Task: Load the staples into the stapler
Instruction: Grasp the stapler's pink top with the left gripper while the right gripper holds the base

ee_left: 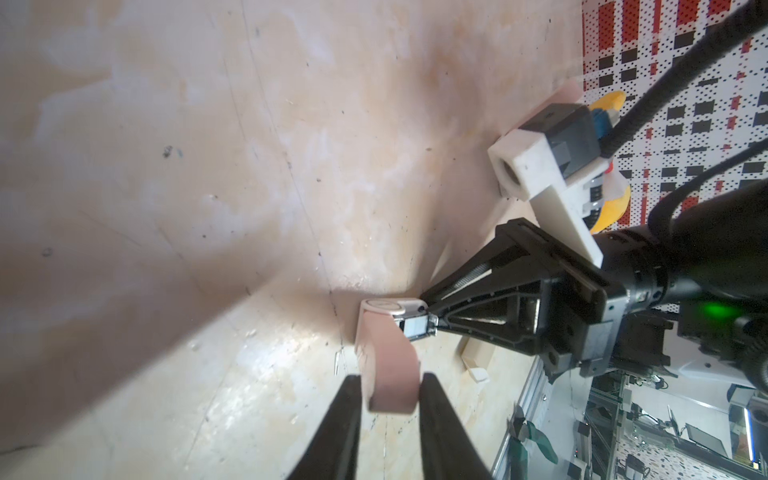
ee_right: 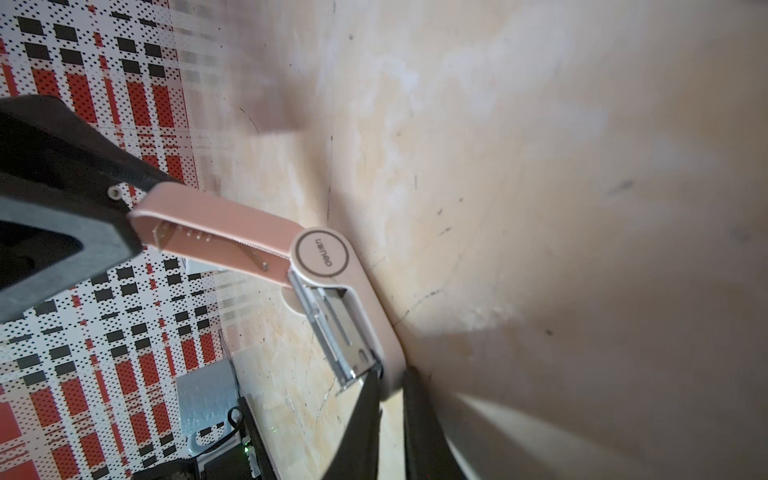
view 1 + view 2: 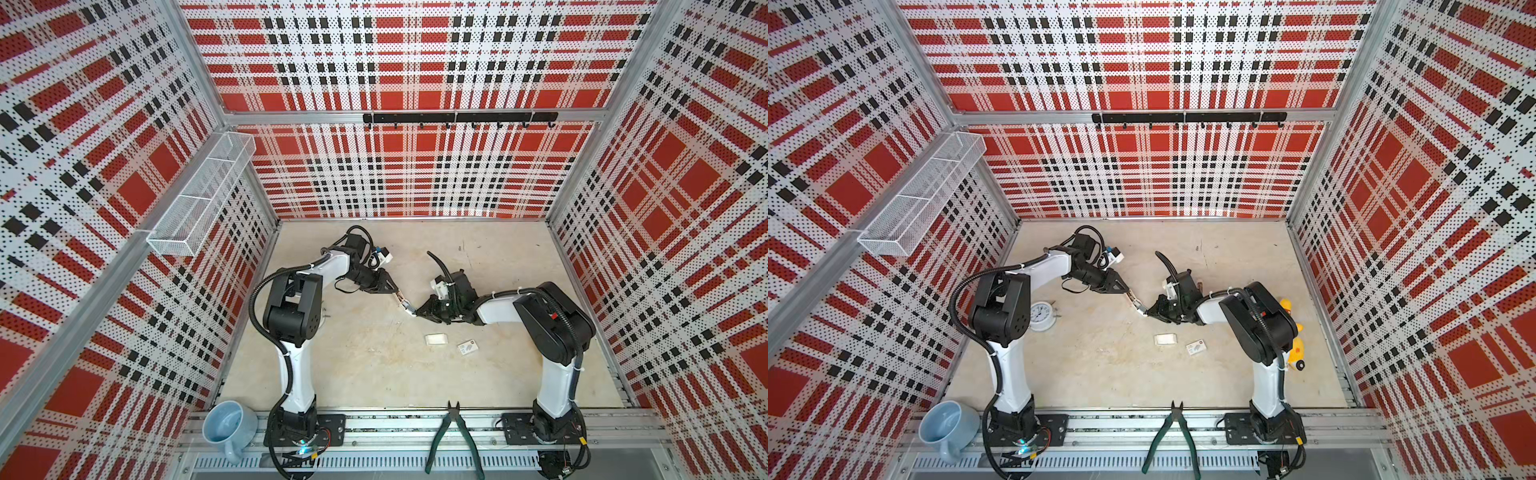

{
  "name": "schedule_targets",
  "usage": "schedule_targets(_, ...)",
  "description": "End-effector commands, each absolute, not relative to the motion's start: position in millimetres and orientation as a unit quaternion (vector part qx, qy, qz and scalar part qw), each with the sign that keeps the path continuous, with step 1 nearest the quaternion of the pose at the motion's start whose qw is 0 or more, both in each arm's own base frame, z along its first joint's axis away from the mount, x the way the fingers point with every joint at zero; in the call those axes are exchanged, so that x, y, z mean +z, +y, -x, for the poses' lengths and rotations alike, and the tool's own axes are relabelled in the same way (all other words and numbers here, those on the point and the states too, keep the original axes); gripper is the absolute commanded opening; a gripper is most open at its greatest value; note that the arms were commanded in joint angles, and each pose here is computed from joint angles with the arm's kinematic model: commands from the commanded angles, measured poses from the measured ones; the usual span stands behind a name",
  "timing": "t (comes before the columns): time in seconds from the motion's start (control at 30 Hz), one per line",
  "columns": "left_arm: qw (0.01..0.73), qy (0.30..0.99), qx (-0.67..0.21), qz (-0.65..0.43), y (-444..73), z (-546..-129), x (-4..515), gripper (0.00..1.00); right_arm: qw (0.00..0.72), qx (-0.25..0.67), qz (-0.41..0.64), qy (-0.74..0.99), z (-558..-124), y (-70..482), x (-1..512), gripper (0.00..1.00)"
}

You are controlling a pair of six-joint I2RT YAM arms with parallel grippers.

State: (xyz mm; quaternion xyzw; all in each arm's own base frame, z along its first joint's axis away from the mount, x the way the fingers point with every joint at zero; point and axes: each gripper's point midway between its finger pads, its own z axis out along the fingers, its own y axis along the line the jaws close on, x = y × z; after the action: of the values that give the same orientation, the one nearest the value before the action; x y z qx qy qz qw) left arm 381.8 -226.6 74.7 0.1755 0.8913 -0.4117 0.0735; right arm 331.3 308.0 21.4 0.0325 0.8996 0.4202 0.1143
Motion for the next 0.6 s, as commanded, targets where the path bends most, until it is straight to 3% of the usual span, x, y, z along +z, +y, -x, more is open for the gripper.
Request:
schedule_targets(0.0,0.081,0.883,-0.424,-0.185,-231,-379,86,0.28,0.121,0.414,-0.03,0.902,-339,307,16,0.15)
schedule_targets(0.57,0.065,0.881,-0.427,-0.194,-227,-356,86,0.29,0.121,0.41,-0.013,0.904,-356,308,14,0.15)
